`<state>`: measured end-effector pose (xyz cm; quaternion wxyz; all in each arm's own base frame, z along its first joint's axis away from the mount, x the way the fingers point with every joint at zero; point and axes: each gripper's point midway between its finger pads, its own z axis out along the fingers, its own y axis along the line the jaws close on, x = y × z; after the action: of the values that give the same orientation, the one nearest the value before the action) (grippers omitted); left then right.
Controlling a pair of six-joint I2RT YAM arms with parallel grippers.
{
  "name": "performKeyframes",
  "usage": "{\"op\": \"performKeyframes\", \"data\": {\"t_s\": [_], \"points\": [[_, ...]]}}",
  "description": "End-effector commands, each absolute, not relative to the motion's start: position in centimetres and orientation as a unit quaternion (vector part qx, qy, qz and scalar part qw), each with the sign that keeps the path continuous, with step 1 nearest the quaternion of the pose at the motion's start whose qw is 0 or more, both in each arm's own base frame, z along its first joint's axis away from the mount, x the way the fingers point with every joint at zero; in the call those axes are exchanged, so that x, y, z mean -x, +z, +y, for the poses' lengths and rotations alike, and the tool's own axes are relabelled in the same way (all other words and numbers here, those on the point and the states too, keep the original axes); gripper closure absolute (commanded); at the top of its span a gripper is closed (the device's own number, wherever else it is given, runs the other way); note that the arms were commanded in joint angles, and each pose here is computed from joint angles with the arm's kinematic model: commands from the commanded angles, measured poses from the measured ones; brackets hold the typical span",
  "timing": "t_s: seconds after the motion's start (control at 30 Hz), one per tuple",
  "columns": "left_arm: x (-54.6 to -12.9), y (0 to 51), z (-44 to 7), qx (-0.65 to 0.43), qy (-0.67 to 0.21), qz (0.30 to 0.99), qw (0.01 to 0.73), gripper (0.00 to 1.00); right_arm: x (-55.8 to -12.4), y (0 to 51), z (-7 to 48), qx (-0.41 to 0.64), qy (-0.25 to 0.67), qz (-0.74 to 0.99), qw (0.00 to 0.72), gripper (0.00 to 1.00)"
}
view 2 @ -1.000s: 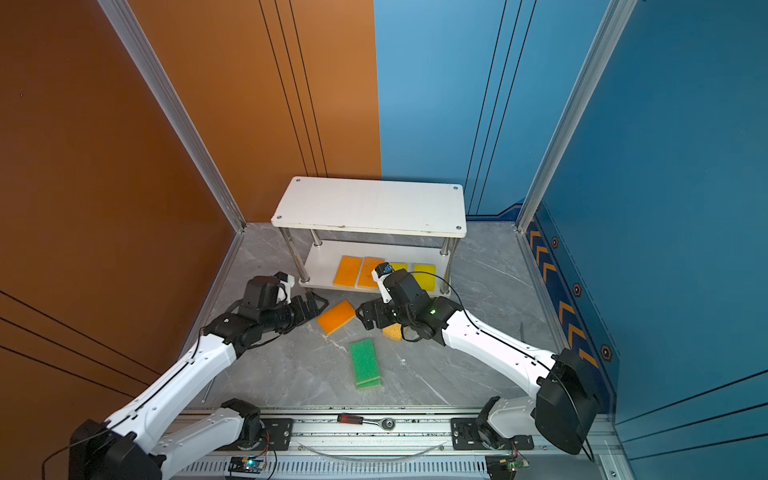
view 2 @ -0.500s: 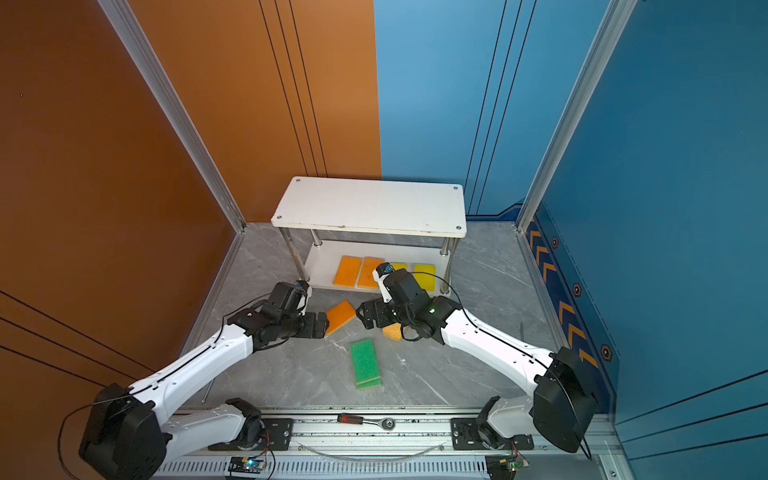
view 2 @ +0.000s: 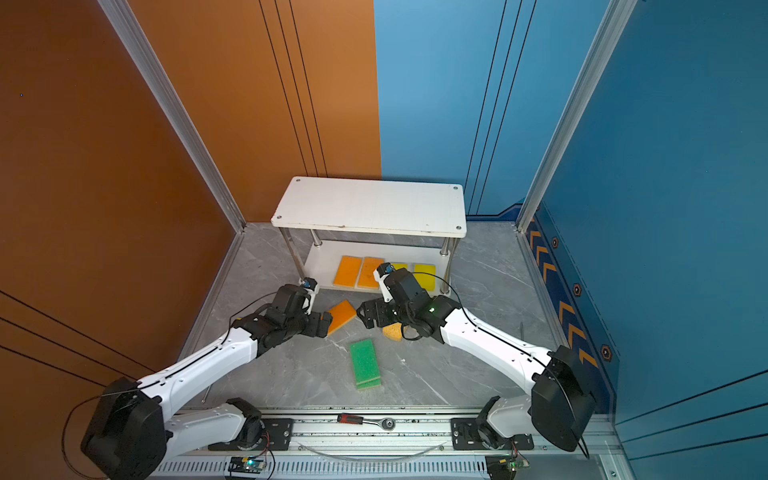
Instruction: Place and organize the cleaning sponges onto the shelf
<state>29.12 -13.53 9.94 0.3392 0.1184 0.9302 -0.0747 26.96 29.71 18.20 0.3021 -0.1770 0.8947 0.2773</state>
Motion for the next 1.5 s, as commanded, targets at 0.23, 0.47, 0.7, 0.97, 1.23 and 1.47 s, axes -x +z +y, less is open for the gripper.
{"op": "performKeyframes", "data": {"t_s": [0.23, 0.47, 0.7, 0.97, 1.23, 1.47], "points": [[-29.8, 9.4, -15.1, -0.152, -0.098, 0.912, 0.367, 0.02, -26.9, 17.7, 29.4, 0.166, 0.281, 0.897, 0.298, 0.04], [-30.0, 7.3, -16.4, -0.172, -0.113, 0.920, 0.335, 0.02, -27.0, 17.6, 29.4, 0.165, 0.282, 0.897, 0.297, 0.04], [-29.7, 5.7, -17.0, -0.183, -0.117, 0.925, 0.313, 0.02, -27.0, 17.4, 29.1, 0.160, 0.279, 0.899, 0.297, 0.04], [-30.0, 4.5, -16.5, -0.173, -0.094, 0.932, 0.305, 0.02, -27.1, 17.2, 29.1, 0.159, 0.280, 0.900, 0.294, 0.04], [-30.3, 4.2, -16.4, -0.173, -0.088, 0.934, 0.301, 0.02, -27.2, 17.1, 29.0, 0.157, 0.279, 0.900, 0.294, 0.04], [-30.2, 5.4, -16.6, -0.159, -0.095, 0.931, 0.313, 0.02, -27.4, 17.1, 28.9, 0.155, 0.279, 0.901, 0.295, 0.04]]}}
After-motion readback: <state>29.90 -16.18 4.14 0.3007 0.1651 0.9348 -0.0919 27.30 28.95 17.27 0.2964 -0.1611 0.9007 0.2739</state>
